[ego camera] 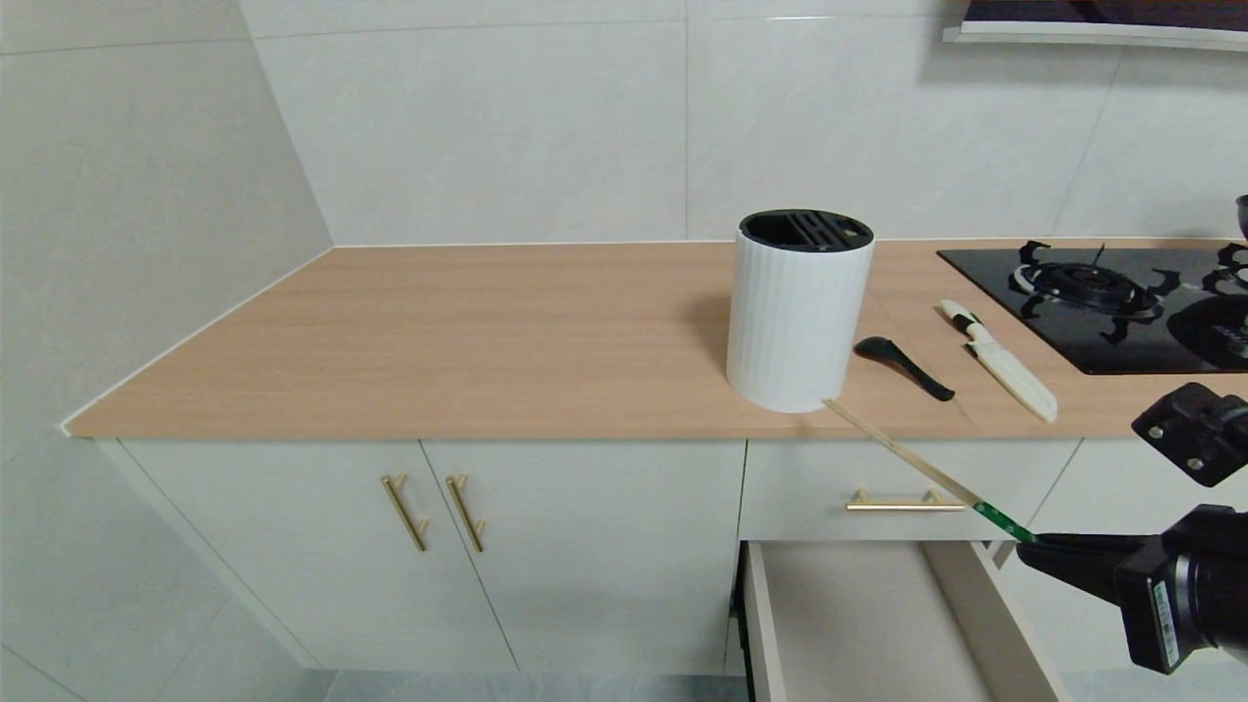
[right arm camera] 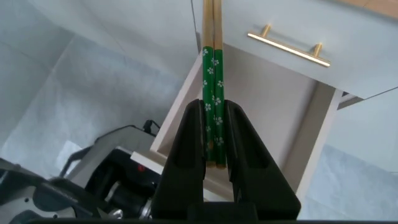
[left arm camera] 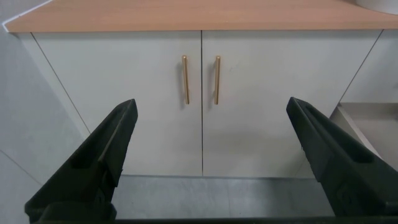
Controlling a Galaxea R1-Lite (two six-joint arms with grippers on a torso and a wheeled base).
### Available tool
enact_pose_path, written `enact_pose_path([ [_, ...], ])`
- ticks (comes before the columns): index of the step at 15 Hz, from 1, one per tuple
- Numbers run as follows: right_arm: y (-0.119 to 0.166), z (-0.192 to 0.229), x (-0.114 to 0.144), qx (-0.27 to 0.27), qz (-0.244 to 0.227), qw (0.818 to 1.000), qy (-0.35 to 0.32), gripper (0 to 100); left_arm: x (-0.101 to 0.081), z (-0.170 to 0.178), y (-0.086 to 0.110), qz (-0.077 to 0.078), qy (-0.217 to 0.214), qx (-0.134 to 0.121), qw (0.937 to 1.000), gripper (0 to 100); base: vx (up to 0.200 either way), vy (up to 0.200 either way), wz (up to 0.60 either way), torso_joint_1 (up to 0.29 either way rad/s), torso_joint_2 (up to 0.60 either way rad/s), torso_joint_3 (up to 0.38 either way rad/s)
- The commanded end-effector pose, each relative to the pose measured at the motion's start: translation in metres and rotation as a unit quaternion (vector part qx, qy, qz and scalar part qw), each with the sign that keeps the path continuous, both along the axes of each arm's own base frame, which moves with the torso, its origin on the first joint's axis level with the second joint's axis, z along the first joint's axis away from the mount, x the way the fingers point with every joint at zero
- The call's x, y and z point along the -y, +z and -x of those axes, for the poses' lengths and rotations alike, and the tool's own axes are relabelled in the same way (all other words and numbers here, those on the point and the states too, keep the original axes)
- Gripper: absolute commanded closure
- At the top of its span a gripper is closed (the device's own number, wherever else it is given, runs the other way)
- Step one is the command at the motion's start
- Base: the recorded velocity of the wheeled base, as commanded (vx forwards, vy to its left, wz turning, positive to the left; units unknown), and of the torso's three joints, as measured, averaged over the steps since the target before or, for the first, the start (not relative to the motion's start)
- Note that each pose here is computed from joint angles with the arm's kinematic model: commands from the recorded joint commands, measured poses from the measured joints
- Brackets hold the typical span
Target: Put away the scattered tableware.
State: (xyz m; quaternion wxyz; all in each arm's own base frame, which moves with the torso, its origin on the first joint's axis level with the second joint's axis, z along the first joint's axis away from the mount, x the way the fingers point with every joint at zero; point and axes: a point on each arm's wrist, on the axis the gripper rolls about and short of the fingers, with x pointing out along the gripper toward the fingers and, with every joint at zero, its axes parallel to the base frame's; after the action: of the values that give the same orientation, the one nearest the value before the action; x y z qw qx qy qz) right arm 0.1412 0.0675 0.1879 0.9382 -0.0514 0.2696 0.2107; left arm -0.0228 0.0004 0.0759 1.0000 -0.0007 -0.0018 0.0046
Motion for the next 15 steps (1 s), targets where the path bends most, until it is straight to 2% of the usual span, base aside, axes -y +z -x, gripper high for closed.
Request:
enact_pose_path([
  [1, -0.002, -0.001, 0.000, -0.005, 0.003, 1.000, 0.001, 100, 0.000, 0.000, 0.000, 0.000, 0.000, -0.001, 1.0000, 0, 0.000, 0.000, 0.00, -0.124, 0.25, 0.168],
  [15, -0.016, -0.010, -0.006, -0.042, 0.016, 0.999, 0.010, 100, 0.000, 0.000, 0.000, 0.000, 0.000, 0.000, 1.0000, 0, 0.000, 0.000, 0.00, -0.185, 0.46, 0.273],
])
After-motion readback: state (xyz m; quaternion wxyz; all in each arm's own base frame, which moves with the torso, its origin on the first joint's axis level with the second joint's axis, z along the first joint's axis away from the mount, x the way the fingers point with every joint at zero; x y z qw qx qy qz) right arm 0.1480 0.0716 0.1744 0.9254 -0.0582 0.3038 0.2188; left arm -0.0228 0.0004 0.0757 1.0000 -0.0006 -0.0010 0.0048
